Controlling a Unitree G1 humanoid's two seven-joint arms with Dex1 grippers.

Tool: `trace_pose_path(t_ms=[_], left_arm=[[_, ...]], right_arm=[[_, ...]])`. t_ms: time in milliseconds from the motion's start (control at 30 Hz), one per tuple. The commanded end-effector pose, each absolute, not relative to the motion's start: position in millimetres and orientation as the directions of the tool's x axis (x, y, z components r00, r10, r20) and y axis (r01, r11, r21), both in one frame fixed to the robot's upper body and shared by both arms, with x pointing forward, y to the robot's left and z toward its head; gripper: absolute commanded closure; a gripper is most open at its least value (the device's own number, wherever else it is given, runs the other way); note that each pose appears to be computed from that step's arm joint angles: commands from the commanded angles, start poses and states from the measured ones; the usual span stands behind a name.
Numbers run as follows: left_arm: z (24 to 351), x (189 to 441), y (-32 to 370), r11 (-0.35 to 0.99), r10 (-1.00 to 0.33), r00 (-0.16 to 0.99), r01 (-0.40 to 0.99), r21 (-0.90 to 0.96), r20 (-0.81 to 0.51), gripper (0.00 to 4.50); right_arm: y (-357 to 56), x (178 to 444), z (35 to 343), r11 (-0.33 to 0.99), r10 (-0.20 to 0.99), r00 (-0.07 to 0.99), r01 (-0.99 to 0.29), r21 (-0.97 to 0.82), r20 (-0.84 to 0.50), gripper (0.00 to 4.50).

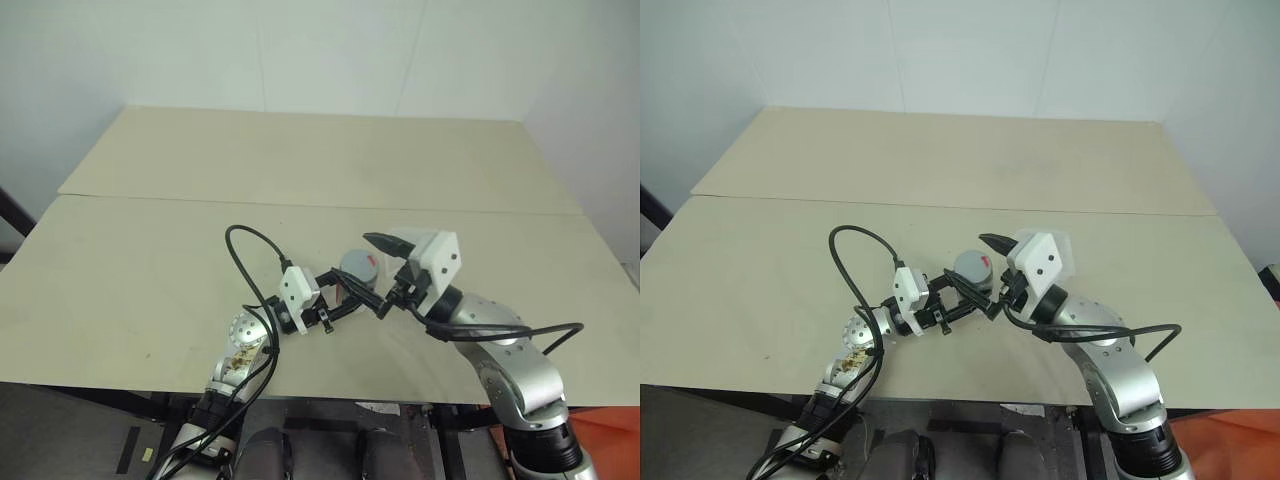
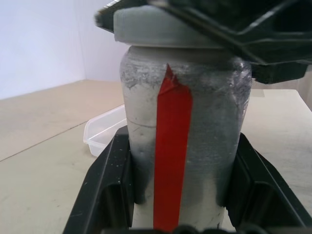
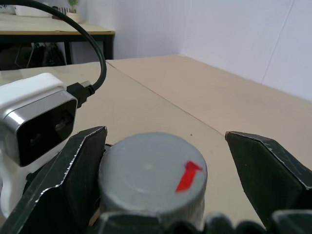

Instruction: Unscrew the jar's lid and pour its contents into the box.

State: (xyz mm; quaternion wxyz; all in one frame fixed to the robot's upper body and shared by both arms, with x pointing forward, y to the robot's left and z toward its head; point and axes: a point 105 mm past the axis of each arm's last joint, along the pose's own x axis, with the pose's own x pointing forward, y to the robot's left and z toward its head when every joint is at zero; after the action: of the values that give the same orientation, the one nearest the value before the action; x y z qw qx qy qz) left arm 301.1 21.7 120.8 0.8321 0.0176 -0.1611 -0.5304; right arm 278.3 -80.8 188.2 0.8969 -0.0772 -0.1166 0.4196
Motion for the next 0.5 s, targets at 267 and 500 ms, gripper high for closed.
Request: trace_pose_path(t_ms=[267, 500], left_arm=[[129, 301, 22, 0.435, -0.884, 0.370, 0.875, 0.212, 0.286, 2.52], [127, 300, 21, 0.430, -0.887, 0.366, 0.877, 0.214, 0.283, 2.52]], right_arm=[[-103, 267, 198, 0.656, 0.752, 0.639, -0.703, -0.276, 0.161, 0.04], [-116, 261, 194, 0.658, 0.746, 0.652, -0.690, -0.302, 0.134, 0.04]])
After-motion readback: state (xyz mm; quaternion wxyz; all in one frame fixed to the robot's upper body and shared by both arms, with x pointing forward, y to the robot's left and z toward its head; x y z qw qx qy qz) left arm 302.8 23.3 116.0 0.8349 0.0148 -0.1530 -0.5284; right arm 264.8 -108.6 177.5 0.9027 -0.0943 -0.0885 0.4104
